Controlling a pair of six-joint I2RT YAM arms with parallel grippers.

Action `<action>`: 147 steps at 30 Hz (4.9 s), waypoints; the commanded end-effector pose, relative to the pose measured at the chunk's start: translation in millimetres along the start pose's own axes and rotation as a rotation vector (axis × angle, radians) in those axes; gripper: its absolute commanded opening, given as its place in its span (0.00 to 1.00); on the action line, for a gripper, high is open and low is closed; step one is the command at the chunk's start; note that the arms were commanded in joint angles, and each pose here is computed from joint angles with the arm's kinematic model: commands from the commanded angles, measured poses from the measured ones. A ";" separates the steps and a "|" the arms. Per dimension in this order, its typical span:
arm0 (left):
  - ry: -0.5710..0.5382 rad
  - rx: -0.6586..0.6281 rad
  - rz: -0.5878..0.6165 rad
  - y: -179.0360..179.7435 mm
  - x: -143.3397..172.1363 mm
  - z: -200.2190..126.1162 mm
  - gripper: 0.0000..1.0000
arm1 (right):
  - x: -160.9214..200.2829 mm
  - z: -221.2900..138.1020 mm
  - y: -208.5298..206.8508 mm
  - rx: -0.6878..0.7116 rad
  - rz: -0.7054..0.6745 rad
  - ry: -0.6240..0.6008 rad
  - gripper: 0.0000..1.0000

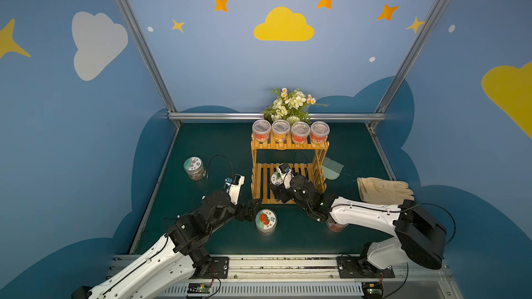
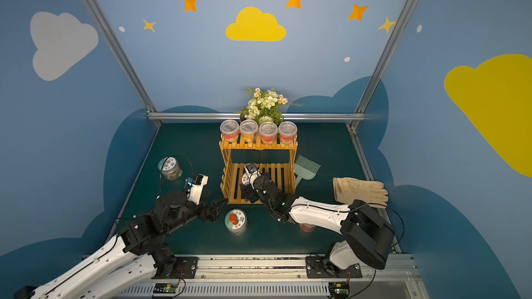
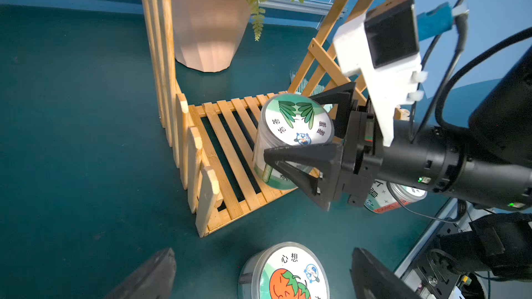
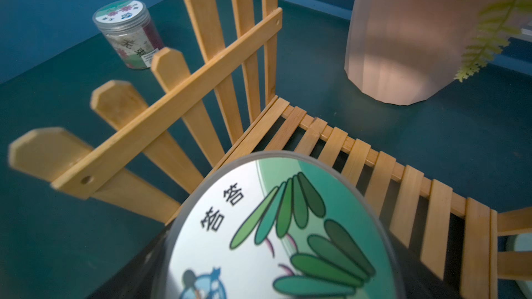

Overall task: Place the seed container on the shelf
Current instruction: Place the seed jar on the shelf, then pick up the seed jar at the center of the board.

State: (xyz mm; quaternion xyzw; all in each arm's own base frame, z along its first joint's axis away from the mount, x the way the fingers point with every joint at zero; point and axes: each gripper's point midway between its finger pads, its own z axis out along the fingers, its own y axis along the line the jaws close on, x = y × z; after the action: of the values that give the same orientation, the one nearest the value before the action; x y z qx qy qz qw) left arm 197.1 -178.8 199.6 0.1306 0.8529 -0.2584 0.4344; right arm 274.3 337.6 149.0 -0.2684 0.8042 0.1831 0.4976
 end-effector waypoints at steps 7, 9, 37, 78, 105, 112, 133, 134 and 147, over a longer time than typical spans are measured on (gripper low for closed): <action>0.039 -0.035 -0.072 10.5 7.9 1.3 1.00 | -39.3 31.3 -2.3 -0.005 0.086 -0.155 0.71; 0.037 -0.035 -0.078 11.3 7.5 0.8 1.00 | -40.7 37.4 -4.8 0.003 0.095 -0.162 0.71; 0.088 0.001 -0.095 7.2 13.9 7.2 1.00 | -9.7 78.8 -2.2 -0.038 -0.036 -0.195 0.95; 0.072 -0.014 -0.094 11.6 7.4 4.0 1.00 | -17.3 101.0 -11.2 -0.071 0.020 -0.138 0.75; 0.064 -0.014 -0.100 13.0 8.8 0.4 1.00 | -19.2 99.6 -12.1 -0.042 -0.057 -0.106 0.87; 0.074 0.006 -0.099 8.9 8.8 1.6 1.00 | -25.0 85.6 -10.0 -0.054 -0.070 -0.106 0.98; 0.152 0.165 -0.015 -17.3 23.6 -1.4 0.96 | 11.3 -27.3 17.0 -0.239 -0.143 0.077 0.98; 0.168 0.181 -0.020 -19.8 27.0 -0.5 0.95 | 13.8 -33.9 18.1 -0.245 -0.145 0.076 0.97; 0.288 0.109 0.293 -41.4 88.5 21.5 1.00 | 53.3 -97.3 17.9 -0.301 -0.114 0.104 0.95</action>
State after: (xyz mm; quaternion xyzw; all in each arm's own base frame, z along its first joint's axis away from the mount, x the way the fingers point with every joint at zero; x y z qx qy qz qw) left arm 127.8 -230.4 134.0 0.2987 0.8696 -0.2684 0.2872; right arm 182.8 289.3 141.9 -0.4015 0.7714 0.2500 0.4258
